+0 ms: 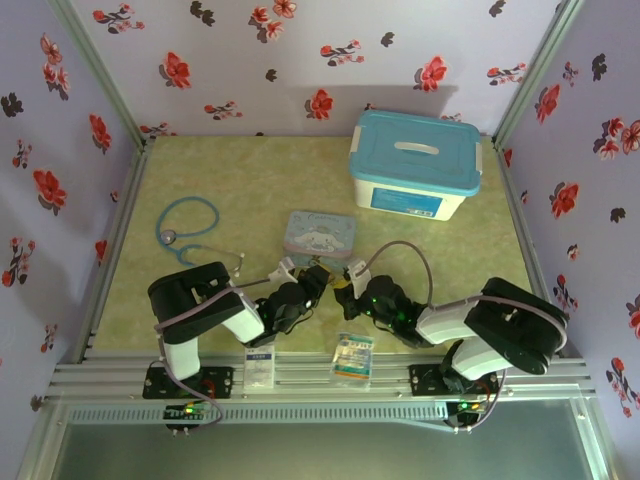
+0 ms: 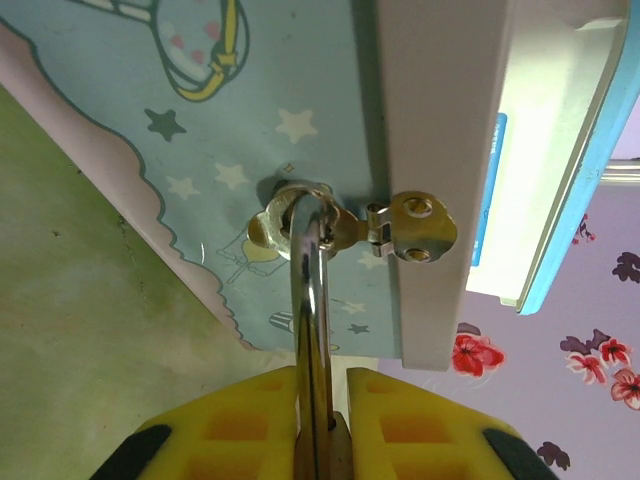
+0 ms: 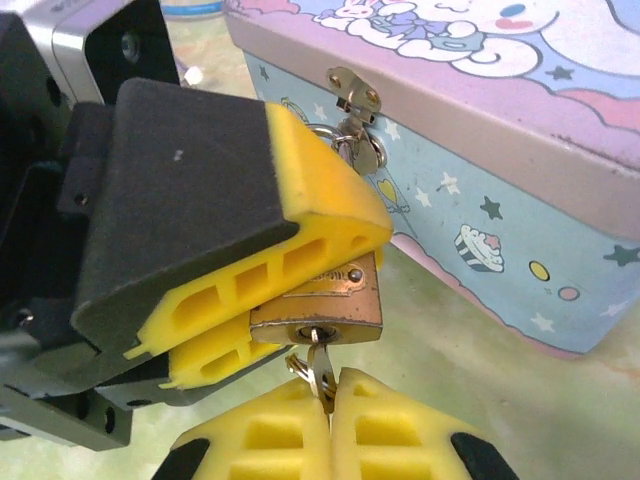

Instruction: Unlock the padlock with the key

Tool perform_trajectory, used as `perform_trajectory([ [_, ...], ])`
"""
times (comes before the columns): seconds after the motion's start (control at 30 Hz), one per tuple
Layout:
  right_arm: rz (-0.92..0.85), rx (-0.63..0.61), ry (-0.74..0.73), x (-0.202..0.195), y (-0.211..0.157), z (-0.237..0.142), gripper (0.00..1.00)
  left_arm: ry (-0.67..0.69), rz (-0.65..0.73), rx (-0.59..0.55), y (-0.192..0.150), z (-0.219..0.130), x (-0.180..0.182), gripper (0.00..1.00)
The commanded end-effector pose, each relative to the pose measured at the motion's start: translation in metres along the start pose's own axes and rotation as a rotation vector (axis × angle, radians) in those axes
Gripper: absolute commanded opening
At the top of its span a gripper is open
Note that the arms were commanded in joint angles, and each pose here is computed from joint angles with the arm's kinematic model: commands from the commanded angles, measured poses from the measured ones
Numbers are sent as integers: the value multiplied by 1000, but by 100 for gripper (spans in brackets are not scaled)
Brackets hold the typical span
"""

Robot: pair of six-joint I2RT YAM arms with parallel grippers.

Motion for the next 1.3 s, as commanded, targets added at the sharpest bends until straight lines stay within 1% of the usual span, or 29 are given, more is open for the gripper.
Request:
perform_trajectory([
  [0.0,154,-60,27,-5,8,0,0,-72,-36,78,-12,-1,-18,2],
  [0.1,180,-23,33,-4,6,3,0,-52,-28,69,-10,-4,-11,6],
  [0.23,214,-8,23,-5,3,3,0,-28,-15,57,-5,-5,-2,11],
  [0.4,317,28,-29,-14,-2,2,0,-13,-5,47,-2,-6,3,12],
  [0.5,386,34,12,-14,-3,3,1,-21,6,46,-2,-6,0,6],
  [0.53,407,37,32,-14,-3,3,3,-24,6,46,-2,-6,-1,3],
  [0.57,408,45,37,-14,-5,2,7,-26,5,46,-2,-6,-2,1],
  [0.6,389,57,28,-14,-6,1,12,-24,8,43,-1,-6,-1,0],
  [0.67,332,138,-32,-18,-14,-2,18,-23,15,32,1,-7,-1,0],
  [0.7,307,172,-67,-21,-14,-3,25,-23,15,27,1,-7,-1,0],
  [0.73,281,216,-106,-23,-14,-5,34,-25,16,22,2,-7,-2,0],
  [0.77,258,256,-134,-25,-16,-7,41,-25,16,20,2,-6,-2,0],
  [0.83,226,275,-155,-25,-13,-10,47,-28,15,19,2,-6,-3,0],
  [0.93,142,253,-144,-19,-8,-12,49,-30,16,21,1,-5,-3,0],
  [1.0,7,244,-166,-10,-5,-13,49,-31,15,20,2,-4,-4,0],
  [1.07,-192,232,-194,2,-6,-14,47,-34,16,21,2,-5,-5,0],
  [1.1,-246,228,-192,5,-6,-14,47,-33,20,20,2,-5,-5,0],
  [1.17,-315,219,-192,6,-7,-13,48,-37,22,19,2,-5,-7,0],
  [1.27,-426,181,-259,5,-5,-14,48,-37,22,18,3,-6,-7,0],
])
Point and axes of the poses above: each hand's point on the last joint's axis, 136 mm out from that joint toward the fingers, its own z axis out along the fingers, its own x axis along the line the jaws close on, y = z × x, the point moved 7 cm from there along -z, back along the fingers, and after that the axes turned 5 degrees about -z, right-handed, at the moved point
